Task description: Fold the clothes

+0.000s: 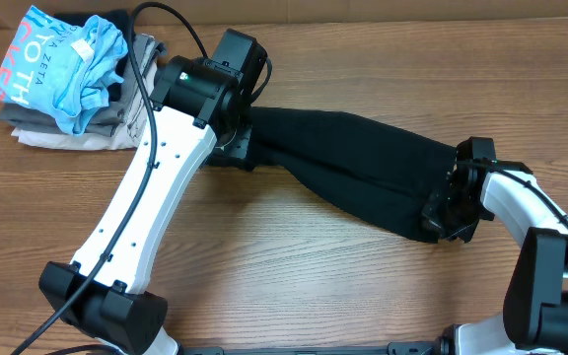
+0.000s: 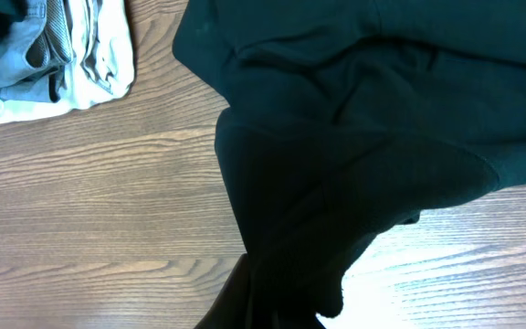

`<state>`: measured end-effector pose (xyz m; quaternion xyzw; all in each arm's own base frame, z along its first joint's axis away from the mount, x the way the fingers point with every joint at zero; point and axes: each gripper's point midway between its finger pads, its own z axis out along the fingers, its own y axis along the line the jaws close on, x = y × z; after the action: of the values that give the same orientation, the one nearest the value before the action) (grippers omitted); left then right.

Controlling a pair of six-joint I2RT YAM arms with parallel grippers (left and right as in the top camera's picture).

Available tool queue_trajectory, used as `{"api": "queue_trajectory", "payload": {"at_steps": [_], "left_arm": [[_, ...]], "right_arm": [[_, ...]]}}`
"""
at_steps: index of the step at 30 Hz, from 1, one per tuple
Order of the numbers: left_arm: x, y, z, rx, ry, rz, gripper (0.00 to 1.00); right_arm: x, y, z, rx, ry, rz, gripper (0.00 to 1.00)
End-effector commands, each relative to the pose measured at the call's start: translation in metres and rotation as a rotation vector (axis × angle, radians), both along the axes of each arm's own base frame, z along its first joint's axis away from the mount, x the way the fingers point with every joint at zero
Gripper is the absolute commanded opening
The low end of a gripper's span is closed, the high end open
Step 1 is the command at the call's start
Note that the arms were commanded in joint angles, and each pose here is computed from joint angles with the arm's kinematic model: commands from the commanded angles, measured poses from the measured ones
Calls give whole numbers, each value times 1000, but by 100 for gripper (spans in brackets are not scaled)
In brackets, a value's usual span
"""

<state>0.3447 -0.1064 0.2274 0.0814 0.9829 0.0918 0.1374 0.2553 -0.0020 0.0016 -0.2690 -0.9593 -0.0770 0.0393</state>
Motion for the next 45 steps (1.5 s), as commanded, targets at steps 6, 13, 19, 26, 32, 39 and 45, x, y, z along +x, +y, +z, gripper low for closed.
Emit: {"api": "queue_trajectory", "payload": {"at_steps": [6,13,19,26,32,39,45], "left_arm": [[5,0,6,-12,-23,4,4],[5,0,6,-9,-25,5,4],[5,0,6,-10,-26,5,4],[6,0,6,-11,-29,5,4],[6,0,6,-11,-28,5,4],[6,0,6,-11,-28,5,4],[6,0,6,-11,-29,5,4]], "right_arm": [[18,0,24,6,11,-8,4],[32,-1,60,-1,-51,0,4],[18,0,57,1,-15,22,35],[-10,9,23,9,46,44,57],[-12,11,4,3,16,29,54],[-6,4,2,-42,-8,23,45],[-4,3,2,-43,-16,23,19]]}}
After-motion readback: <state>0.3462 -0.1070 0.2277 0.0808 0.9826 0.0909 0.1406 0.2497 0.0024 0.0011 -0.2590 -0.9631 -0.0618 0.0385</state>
